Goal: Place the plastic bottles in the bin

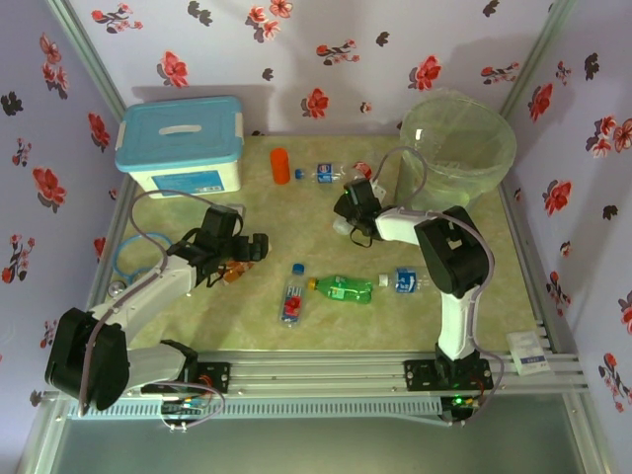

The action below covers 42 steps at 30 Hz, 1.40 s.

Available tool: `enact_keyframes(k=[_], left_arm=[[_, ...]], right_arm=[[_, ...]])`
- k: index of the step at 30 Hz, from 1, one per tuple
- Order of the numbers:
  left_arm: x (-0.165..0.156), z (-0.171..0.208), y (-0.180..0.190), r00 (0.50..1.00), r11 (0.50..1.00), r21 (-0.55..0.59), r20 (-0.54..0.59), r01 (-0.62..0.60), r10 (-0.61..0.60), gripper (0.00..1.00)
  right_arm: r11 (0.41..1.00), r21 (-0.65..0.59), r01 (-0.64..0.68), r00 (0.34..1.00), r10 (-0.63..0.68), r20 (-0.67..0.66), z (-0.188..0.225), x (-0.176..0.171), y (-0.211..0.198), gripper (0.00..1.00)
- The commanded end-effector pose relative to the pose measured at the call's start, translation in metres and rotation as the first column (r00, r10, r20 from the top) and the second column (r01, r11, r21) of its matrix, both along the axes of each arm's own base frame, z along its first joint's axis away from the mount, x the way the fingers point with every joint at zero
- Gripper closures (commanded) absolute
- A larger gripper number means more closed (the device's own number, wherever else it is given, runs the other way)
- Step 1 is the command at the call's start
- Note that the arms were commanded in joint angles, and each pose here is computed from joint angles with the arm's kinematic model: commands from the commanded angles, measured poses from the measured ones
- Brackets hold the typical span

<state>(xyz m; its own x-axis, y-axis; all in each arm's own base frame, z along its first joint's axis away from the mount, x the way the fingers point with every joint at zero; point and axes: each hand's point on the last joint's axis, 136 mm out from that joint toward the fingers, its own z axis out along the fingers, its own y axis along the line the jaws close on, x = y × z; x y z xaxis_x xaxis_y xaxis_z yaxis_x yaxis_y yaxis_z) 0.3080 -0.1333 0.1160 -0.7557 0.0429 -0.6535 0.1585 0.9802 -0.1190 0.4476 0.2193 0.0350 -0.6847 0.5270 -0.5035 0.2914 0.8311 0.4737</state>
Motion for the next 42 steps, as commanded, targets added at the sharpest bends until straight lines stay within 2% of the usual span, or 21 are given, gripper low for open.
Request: enact_keyframes(k=[1,8,15,22,25,28,32,37,42], left_arm=[[0.003,0.002,0.006,1.0,1.0,0.017,0.013,-0.016,0.015,0.0],[0.002,0.002,0.006,1.0,1.0,0.022,0.009,-0.012,0.012,0.0],[0.007,-0.002,0.002,1.0,1.0,0.016,0.001,-0.014,0.014,0.0],[0.008,-0.004,0.001,1.0,1.0,0.011,-0.007,-0.014,0.014,0.0],[0.008,-0.005,0.0,1.0,1.0,0.01,-0.007,-0.013,0.013,0.0],[0.008,-0.006,0.0,1.0,1.0,0.008,-0.006,-0.013,0.013,0.0],[0.008,-0.007,0.0,1.0,1.0,0.006,-0.009,-0.014,0.014,0.0],[0.008,-0.004,0.0,1.0,1.0,-0.001,-0.003,-0.017,0.017,0.0],[0.008,-0.004,0.0,1.0,1.0,-0.007,-0.001,-0.023,0.023,0.0]], right_arm=[[0.999,0.003,-0.035,0.999,0.035,0.014,0.009,-0.007,0.003,0.35],[0.991,-0.078,-0.112,0.993,0.115,0.033,0.035,-0.025,0.005,0.38],[0.969,-0.155,-0.192,0.971,0.211,0.114,0.086,-0.038,0.011,0.41],[0.937,-0.236,-0.258,0.923,0.312,0.227,0.169,-0.052,0.02,0.42],[0.906,-0.343,-0.247,0.877,0.36,0.319,0.222,-0.057,0.011,0.43],[0.868,-0.456,-0.199,0.839,0.391,0.379,0.273,-0.06,-0.005,0.44],[0.831,-0.537,-0.146,0.809,0.413,0.418,0.332,-0.06,-0.03,0.44],[0.833,-0.54,-0.12,0.855,0.363,0.371,0.363,-0.045,-0.089,0.45],[0.833,-0.554,-0.004,0.899,0.245,0.362,0.373,-0.021,-0.159,0.53]])
